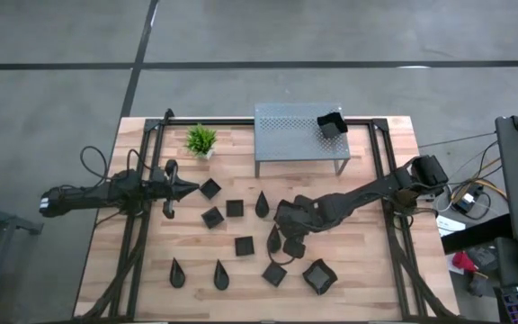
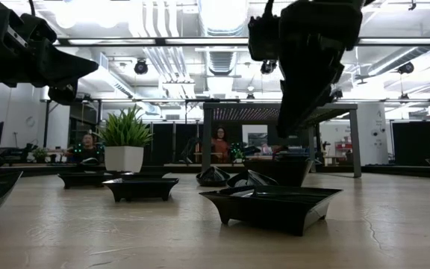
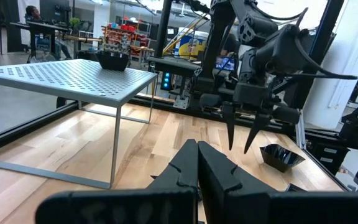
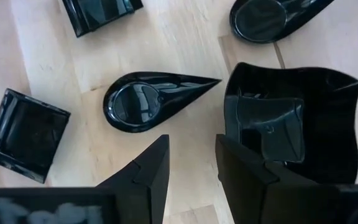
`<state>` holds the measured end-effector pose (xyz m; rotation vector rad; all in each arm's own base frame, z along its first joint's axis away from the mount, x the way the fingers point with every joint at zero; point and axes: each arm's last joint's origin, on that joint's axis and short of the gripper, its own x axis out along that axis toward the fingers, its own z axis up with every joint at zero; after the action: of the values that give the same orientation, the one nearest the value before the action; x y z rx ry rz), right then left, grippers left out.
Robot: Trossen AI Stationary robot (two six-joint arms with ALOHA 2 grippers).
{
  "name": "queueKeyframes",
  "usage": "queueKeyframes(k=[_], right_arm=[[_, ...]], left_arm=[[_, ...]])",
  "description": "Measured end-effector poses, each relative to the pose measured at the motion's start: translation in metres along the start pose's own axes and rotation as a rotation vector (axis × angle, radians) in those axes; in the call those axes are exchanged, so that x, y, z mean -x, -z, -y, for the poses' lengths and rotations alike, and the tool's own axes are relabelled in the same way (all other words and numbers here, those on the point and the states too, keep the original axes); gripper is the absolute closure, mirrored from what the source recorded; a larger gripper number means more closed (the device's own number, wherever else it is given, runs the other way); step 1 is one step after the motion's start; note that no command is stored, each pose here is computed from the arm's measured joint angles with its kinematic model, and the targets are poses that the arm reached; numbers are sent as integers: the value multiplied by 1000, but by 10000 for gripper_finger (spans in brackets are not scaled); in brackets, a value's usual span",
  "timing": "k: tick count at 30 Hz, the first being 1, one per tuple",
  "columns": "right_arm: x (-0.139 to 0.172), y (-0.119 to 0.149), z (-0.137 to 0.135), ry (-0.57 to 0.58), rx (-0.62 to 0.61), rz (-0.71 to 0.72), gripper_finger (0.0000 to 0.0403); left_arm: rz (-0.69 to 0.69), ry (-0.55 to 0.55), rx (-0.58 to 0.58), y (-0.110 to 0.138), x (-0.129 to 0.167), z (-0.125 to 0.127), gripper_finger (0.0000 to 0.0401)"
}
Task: Pick & Place Mini shaped plates
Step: Stack the black distorted square plate on top of the black distorted square plate on the shelf
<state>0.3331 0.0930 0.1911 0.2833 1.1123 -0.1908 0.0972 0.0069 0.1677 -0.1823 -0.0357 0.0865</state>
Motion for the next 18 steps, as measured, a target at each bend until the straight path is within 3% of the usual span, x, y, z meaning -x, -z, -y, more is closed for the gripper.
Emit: queueKeyframes(k=[18], right_arm=[[-17,11,14,29,-69,36,272]], left_arm=[[0,0,0,0,0,0,396]])
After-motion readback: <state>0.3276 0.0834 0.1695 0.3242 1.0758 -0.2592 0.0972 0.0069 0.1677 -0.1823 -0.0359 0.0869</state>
